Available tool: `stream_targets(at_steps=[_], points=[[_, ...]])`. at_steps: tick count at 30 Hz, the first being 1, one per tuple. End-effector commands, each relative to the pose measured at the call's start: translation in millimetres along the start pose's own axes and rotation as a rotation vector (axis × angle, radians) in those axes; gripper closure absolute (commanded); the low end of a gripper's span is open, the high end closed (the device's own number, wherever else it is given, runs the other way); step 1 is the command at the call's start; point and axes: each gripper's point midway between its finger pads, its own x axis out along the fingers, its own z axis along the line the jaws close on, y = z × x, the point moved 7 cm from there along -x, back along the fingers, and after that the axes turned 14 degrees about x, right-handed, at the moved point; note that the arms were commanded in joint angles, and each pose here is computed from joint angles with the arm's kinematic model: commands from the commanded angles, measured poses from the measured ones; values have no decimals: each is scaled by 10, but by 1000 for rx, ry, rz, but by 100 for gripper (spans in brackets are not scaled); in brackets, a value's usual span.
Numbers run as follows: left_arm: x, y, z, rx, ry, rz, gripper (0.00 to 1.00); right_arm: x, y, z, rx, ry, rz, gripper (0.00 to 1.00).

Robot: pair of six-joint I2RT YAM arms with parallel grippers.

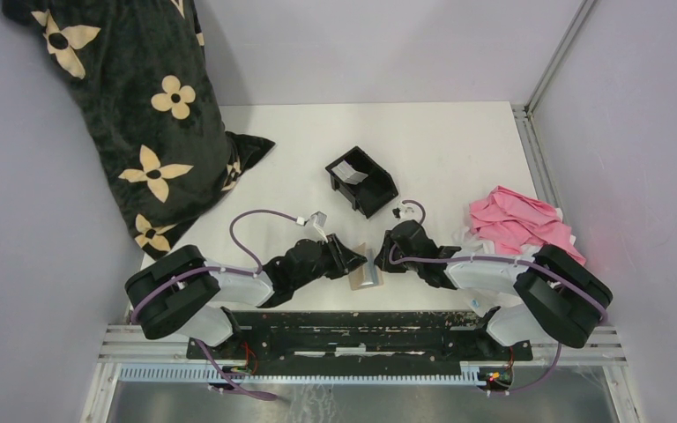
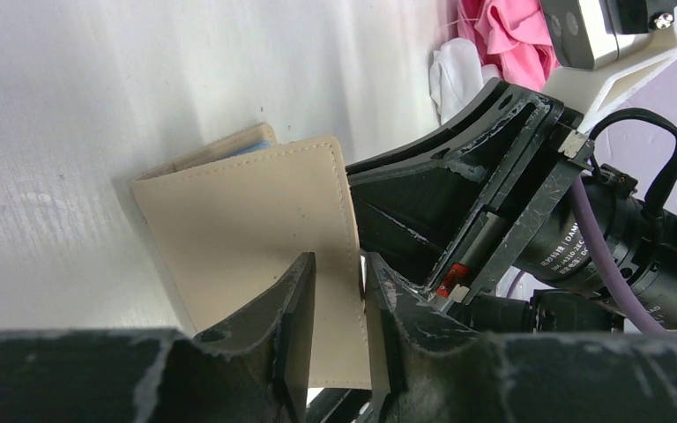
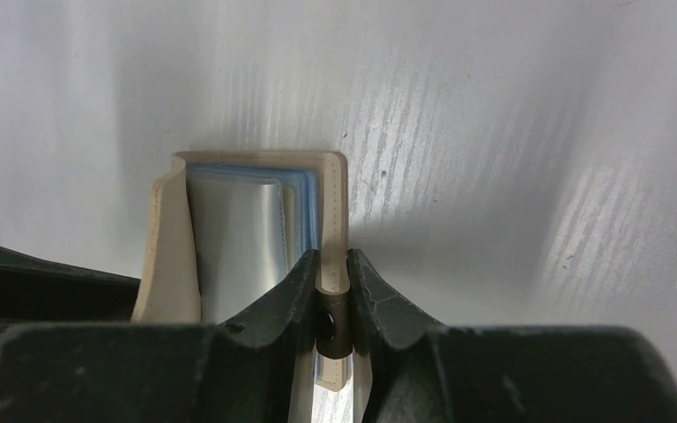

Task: Put the credit cards into the card holder
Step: Close the card holder at the center of the board.

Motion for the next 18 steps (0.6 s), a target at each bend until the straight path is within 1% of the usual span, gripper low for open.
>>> stream_targets(at_steps=[1,5,18], points=[[45,-95,-133,-25,37,-49,64,22,-29,110,1,-23,-11,76],[54,-91,-133,-24,35,-48,62,17,-24,101,0,-20,-12,76],[-15,-60,-87,-34,25,-52,60,7,-10,98,-2,-16,-15,75]])
